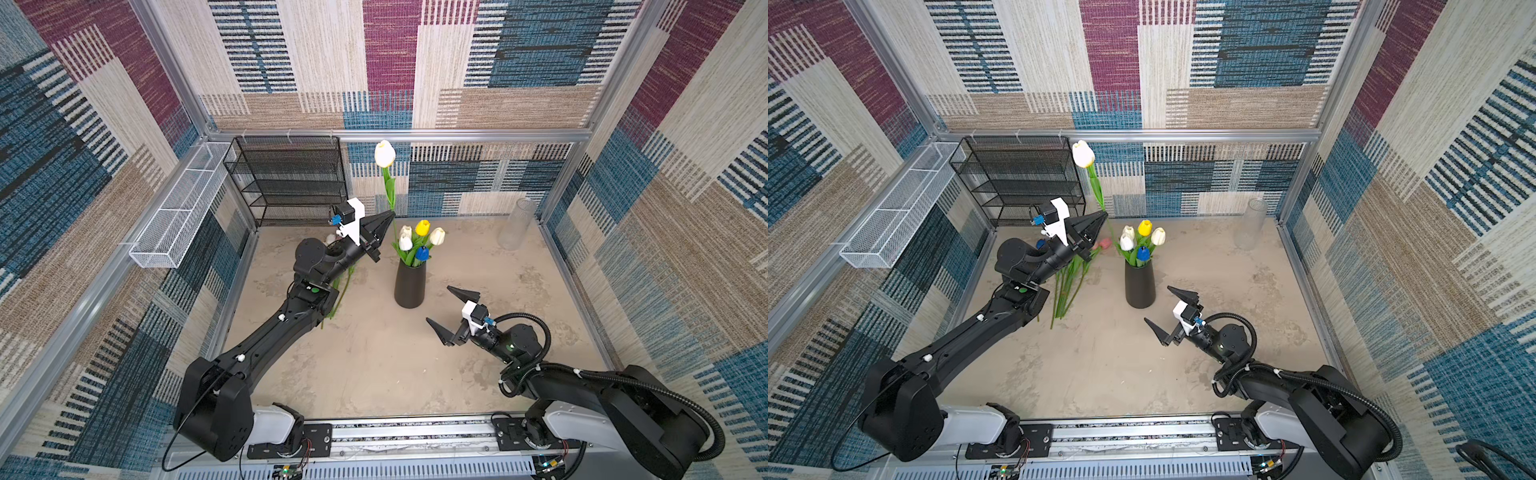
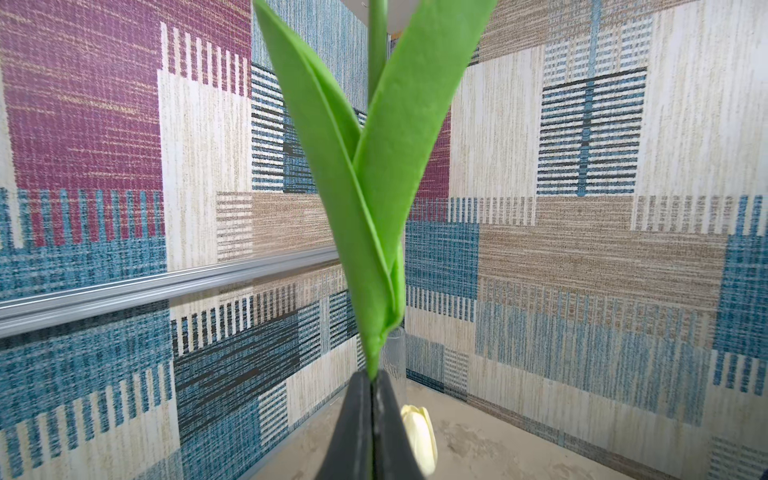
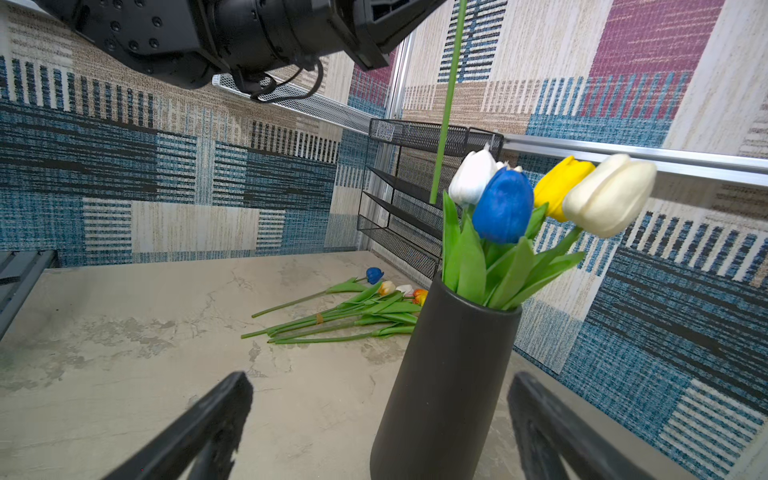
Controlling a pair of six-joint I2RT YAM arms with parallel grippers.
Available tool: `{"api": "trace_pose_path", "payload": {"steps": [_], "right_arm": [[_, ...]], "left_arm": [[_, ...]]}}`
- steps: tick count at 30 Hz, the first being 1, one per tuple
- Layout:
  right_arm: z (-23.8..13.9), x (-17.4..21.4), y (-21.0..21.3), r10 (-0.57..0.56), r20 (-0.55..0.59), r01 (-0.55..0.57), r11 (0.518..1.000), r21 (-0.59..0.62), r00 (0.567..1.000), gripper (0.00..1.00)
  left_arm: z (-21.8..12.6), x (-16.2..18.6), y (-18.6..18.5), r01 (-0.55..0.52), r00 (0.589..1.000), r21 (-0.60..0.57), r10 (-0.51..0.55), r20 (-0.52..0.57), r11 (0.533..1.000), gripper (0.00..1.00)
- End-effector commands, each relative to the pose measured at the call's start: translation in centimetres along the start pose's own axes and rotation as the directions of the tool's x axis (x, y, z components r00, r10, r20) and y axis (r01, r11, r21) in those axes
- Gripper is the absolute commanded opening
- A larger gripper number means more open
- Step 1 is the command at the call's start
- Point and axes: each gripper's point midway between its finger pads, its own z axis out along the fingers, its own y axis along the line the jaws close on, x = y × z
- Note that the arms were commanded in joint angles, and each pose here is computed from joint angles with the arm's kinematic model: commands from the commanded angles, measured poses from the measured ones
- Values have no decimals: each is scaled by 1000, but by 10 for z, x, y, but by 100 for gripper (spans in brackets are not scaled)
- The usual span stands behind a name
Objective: Arrange the flowers into the vase
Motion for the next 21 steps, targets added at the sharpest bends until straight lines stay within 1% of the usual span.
{"api": "trace_pose_path", "payload": {"steps": [1,10,21], "right_arm": [[0,-9,2,1,34,-1,1000,-12,999,100],[-2,-12,1,-6,43,6,1000,-4,999,100],[-2,-13,2,-3,46,3,1000,-11,999,100]], "left_arm": [[4,-21,-8,-1,995,54,-5,103,999,0],[11,15,4,46,996,35,-48,72,998,0],[3,45,8,78,997,8,-78,29,997,0]]}}
